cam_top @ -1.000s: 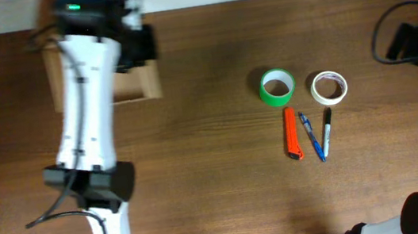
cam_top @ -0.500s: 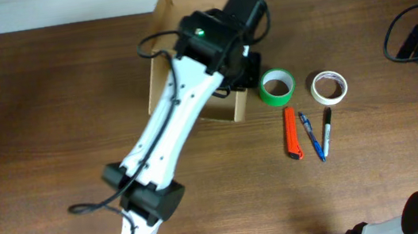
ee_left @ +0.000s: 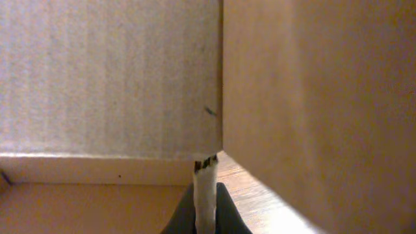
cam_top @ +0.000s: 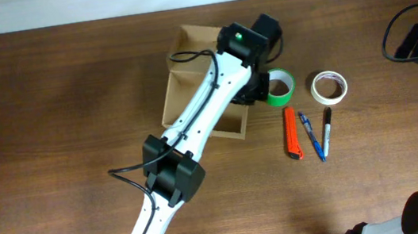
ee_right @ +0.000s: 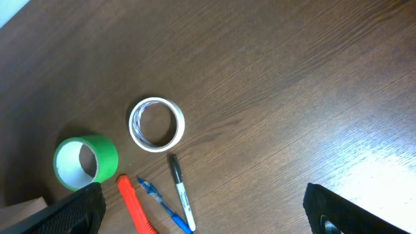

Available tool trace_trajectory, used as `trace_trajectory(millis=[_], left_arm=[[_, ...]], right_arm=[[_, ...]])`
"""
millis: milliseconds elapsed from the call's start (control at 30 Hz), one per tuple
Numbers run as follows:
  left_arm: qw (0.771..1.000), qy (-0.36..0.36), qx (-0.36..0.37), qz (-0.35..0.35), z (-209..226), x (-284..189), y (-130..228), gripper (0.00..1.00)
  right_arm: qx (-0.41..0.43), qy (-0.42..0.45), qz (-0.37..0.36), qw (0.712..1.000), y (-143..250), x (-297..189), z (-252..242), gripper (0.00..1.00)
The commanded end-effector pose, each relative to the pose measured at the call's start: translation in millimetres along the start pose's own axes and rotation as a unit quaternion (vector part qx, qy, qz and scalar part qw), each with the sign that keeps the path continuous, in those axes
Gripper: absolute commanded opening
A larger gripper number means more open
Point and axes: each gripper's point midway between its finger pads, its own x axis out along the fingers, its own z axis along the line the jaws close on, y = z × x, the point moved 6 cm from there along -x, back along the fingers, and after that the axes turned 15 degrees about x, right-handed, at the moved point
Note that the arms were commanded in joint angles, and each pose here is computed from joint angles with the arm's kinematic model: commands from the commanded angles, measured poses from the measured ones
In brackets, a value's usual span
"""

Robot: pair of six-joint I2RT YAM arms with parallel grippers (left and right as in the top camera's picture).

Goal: Pack container
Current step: 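Push the cardboard box rightward toward the tapes with the left gripper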

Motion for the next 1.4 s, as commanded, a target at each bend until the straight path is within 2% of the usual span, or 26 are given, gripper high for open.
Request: trace_trajectory(millis=[0,367,400,467,567,633,733,867,933,1033,1200,1367], left_arm=[[1.0,-0.013,0.004,-0.01,-6,4,-4,0.01],[0.999,-0.034,0.012,0.03,-3,50,-5,0.02],[0.999,-0.036,0.013,0.028,-2,50,-5,0.07],[0.999,-0.037,0.016,0.024,-2,51,-7,0.25],[0.999,-0.042,0.025,0.023,-1,50,-7,0.63],[0.998,-0.043,0.028,0.026,0,49,-6,0.72],[0.998,-0.061,0.027,0.021,5,39,-6,0.79],[0.993,-0.11,0.028,-0.017,17,2,-10,0.84],[0.991,-0.106,0.046,-0.061,18,-25,-16,0.87],[0.984,-0.118,0.029,-0.128,31,-73,-19,0.87],[0.957,-0.192,-0.029,-0.217,94,-164,1,0.87],[0.931,-0.233,-0.092,-0.265,172,-236,43,0.87]], right_arm=[[0.002,-0.01,-0.006,1.0,-2,-6,5,0.99],[0.002,-0.018,0.003,1.0,1,-6,7,0.99],[0.002,-0.018,0.003,1.0,1,-6,7,0.99],[0.002,-0.018,0.003,1.0,1,-6,7,0.99],[0.002,-0.018,0.003,1.0,1,-6,7,0.99],[0.002,-0.018,0.002,1.0,1,-6,7,0.99],[-0.002,-0.016,0.001,1.0,0,-6,6,0.99],[-0.008,-0.015,0.001,1.0,1,-6,6,1.0],[-0.02,-0.017,0.004,1.0,3,-5,10,0.96],[-0.049,-0.023,0.012,0.998,12,-4,23,0.92],[-0.123,0.0,0.013,0.992,39,-3,56,0.91],[-0.223,0.014,0.015,0.975,84,-8,98,0.91]])
